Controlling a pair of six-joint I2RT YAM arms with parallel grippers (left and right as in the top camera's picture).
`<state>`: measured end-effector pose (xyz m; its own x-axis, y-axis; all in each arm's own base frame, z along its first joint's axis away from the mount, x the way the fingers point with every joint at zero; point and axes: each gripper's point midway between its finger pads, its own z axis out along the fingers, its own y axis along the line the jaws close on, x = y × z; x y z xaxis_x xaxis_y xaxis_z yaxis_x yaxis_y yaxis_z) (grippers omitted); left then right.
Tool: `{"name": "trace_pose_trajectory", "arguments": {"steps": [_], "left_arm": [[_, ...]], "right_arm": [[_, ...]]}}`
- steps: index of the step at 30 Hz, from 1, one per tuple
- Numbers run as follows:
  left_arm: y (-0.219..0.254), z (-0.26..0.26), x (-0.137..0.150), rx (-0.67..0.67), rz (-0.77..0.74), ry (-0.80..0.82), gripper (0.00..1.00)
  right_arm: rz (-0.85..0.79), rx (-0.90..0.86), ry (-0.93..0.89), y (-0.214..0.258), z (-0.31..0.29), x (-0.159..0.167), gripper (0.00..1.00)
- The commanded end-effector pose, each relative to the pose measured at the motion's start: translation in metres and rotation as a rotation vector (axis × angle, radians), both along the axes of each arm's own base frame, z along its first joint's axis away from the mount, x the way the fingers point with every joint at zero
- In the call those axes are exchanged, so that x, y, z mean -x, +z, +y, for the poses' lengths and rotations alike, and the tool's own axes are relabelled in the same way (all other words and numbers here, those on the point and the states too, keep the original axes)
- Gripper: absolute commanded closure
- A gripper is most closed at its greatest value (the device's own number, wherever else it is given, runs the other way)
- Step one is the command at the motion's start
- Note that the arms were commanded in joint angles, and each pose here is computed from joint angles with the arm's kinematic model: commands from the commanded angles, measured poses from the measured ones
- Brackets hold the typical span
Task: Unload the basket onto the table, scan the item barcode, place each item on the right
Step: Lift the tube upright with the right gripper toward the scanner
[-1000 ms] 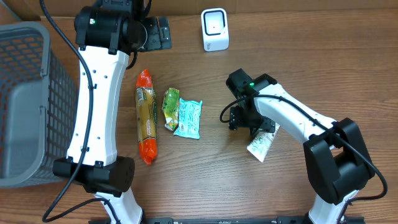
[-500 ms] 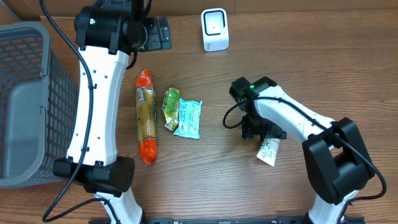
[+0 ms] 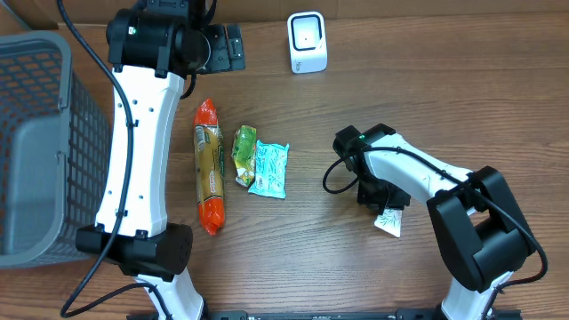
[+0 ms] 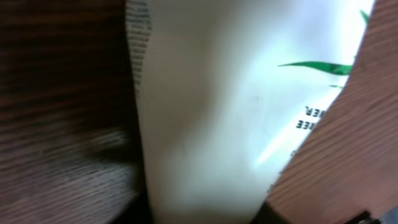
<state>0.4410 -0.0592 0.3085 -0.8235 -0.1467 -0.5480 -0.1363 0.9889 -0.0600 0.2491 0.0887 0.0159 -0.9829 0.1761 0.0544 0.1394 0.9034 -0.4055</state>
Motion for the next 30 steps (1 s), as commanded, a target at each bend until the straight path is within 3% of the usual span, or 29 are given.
{"name": "trace_pose_trajectory", "arguments": {"steps": [1, 4, 10, 13, 17, 20, 29, 30], "left_arm": [[-0.001, 0.004, -0.001, -0.015, 0.0, 0.005, 0.0], [-0.001, 0.004, -0.001, -0.016, 0.001, 0.005, 0.01], [-0.001, 0.004, -0.001, -0.015, 0.0, 0.005, 0.0], [-0.001, 0.004, -0.001, -0.016, 0.001, 0.005, 0.01], [-0.001, 0.004, -0.001, -0.015, 0.0, 0.005, 0.0], [-0.001, 0.004, -0.001, -0.015, 0.0, 0.005, 0.0], [-0.001, 0.004, -0.001, -0.016, 0.001, 0.005, 0.0], [-0.001, 0.004, -0.001, -0.016, 0.001, 0.005, 0.01]], "right_arm": [[-0.024, 0.031, 0.001, 0.0, -0.005, -0.005, 0.83], [-0.036, 0.021, 0.001, 0.003, -0.002, -0.01, 0.96], [-0.07, -0.173, 0.095, 0.031, 0.036, -0.034, 0.96], [-0.086, -0.416, 0.192, 0.054, 0.076, -0.045, 0.96], [-0.087, -0.886, 0.279, 0.087, 0.133, -0.051, 0.96], [-0.099, -1.082, 0.297, 0.092, 0.143, -0.057, 0.96], [-0.112, -1.218, 0.123, 0.036, 0.104, -0.055, 0.96], [-0.123, -1.214, 0.083, 0.029, 0.091, -0.056, 0.92]]}}
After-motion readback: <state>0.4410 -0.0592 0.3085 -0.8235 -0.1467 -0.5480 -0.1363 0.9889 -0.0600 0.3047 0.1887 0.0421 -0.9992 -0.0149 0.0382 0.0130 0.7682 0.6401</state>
